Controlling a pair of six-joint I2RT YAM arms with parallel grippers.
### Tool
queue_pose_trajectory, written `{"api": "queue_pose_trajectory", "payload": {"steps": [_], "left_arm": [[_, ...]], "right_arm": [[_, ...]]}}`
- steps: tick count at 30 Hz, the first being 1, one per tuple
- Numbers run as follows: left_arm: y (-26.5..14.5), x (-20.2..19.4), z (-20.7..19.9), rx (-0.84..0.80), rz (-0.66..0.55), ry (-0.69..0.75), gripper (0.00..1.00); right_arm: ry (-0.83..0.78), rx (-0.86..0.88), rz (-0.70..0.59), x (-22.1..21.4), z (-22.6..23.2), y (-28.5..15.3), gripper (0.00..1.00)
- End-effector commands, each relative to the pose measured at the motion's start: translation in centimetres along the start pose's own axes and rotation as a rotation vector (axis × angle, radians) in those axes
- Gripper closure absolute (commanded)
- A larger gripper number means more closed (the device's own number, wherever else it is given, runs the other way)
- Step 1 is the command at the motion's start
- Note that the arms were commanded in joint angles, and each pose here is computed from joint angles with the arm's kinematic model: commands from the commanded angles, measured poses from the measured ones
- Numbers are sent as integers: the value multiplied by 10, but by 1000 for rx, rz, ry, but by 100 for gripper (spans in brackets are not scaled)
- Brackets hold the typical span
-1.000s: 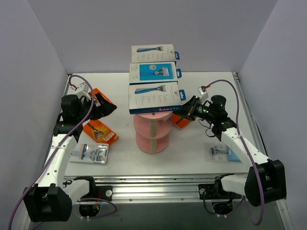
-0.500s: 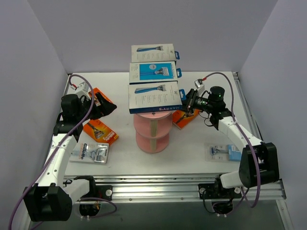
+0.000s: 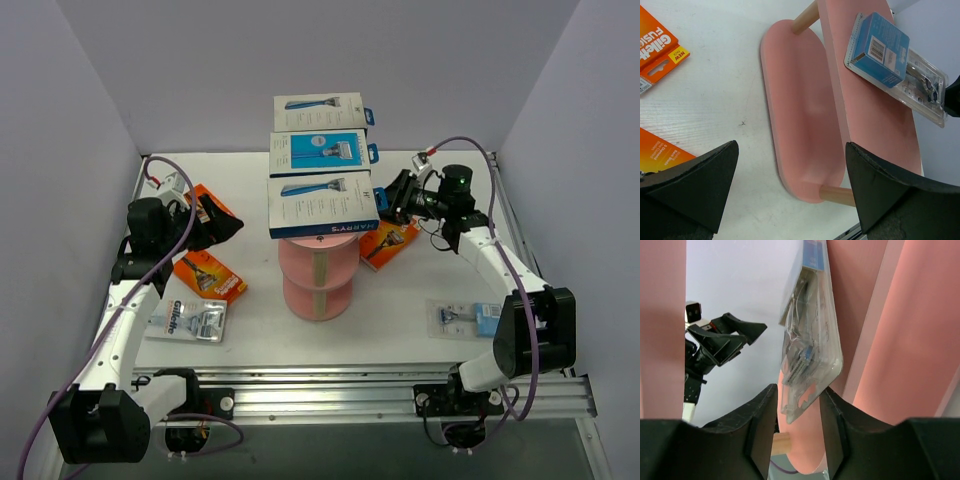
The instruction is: Place and organize the shaving razors onto the shelf
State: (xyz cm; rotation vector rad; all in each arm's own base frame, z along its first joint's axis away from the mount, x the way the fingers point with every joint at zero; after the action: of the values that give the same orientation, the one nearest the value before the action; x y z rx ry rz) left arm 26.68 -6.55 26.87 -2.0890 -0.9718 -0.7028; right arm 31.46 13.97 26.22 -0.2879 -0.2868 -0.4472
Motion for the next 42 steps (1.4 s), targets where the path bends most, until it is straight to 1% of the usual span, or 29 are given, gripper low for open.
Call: {"api": "queue_pose_trajectory", "payload": {"steps": [1, 3, 7, 12, 17, 26, 42], "left_arm": [[-1, 9, -5, -37, -37, 35, 3], [0, 9, -5, -37, -37, 35, 3], [0, 9, -5, -37, -35, 34, 3], [0, 9, -5, -39, -35, 34, 3], [0, 9, -5, -40, -36, 34, 3], [1, 9, -5, -40, -33, 31, 3], [1, 9, -5, -41, -31, 32, 3]], "right_arm": [[-67, -15, -54, 16, 15, -7, 64], [-65, -87, -62, 15, 8, -11, 64], [-71, -207, -120, 15, -1, -17, 63], [-63, -254, -131, 11, -11, -19, 63], [-87, -243, -149, 16, -4, -19, 65], [-95, -262, -150, 28, -7, -12, 66], [-122, -241, -112, 48, -7, 18, 68]]}}
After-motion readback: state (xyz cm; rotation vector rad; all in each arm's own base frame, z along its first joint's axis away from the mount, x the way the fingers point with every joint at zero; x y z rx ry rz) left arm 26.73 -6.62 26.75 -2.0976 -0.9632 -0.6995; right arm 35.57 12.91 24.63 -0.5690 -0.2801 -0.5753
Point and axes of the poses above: each gripper's point midway between its finger pads, its own y axis out along the fingers, its own z axis along the line the jaws close on, x = y × z, the point moved 8 cm from there along -y, back along the fingers, and after that the axes turned 1 degree about y, right-handed, at the moved point
